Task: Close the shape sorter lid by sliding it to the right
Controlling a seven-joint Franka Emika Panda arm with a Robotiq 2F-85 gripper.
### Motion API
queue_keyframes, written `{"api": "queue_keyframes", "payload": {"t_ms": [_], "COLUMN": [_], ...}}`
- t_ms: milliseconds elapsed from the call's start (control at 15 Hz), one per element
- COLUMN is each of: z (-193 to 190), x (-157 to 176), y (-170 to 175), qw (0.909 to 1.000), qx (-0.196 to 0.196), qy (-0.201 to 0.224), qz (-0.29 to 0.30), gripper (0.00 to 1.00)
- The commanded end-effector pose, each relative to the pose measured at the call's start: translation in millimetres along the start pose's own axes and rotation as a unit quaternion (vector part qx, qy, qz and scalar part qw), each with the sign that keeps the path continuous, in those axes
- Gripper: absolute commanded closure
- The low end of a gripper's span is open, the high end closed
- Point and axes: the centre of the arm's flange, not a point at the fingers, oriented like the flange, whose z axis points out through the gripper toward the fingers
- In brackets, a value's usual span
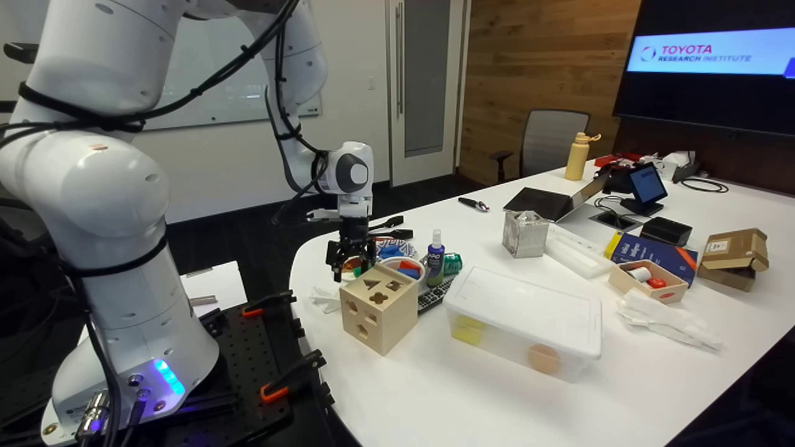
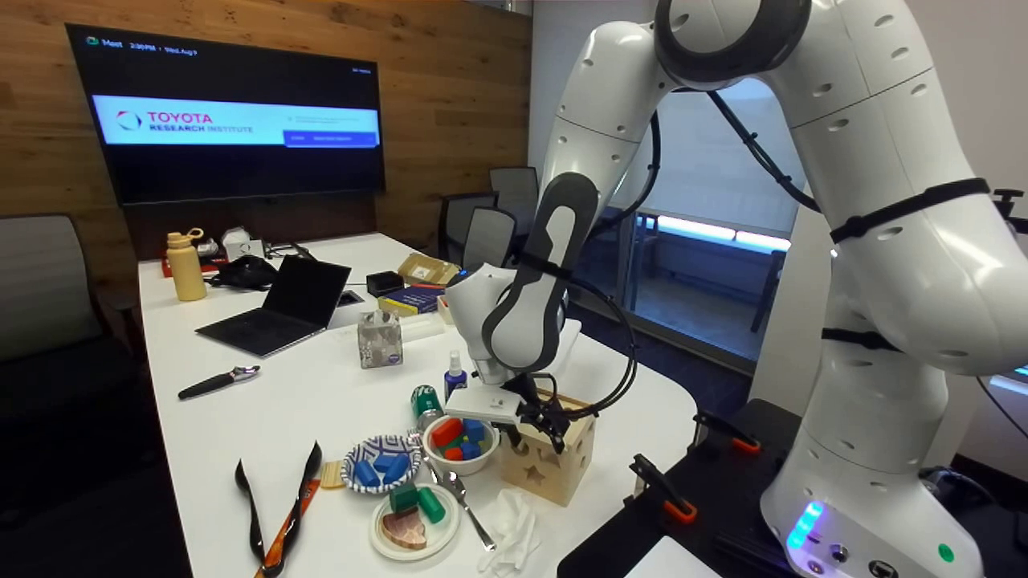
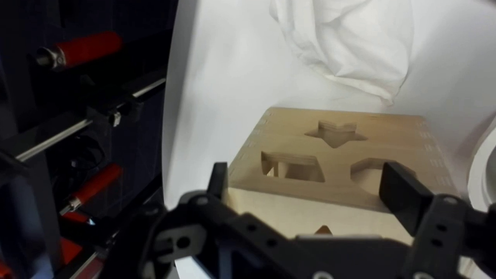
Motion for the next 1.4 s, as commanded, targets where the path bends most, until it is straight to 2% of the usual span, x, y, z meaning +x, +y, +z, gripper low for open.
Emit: {"api": "queue_keyframes", "payload": {"t_ms": [0, 333, 467, 600, 800, 1067, 1333], "z": [-18, -60, -78, -93, -107, -118, -125], "x": [-3, -5, 3, 17, 47, 83, 108], "y": [9, 19, 21, 21, 17, 13, 18], "qw": [0.9998, 0.9990, 0.9991, 0.9991, 0.9976, 0.9908, 0.9797], "qx": [0.017, 0.038, 0.033, 0.027, 0.042, 0.069, 0.080], "qy": [0.002, 0.008, 0.016, 0.019, 0.009, -0.007, -0.021], "qz": [-0.006, -0.021, -0.020, -0.025, -0.053, -0.116, -0.182], "gripper": [0.00, 0.00, 0.00, 0.00, 0.00, 0.00, 0.00]}}
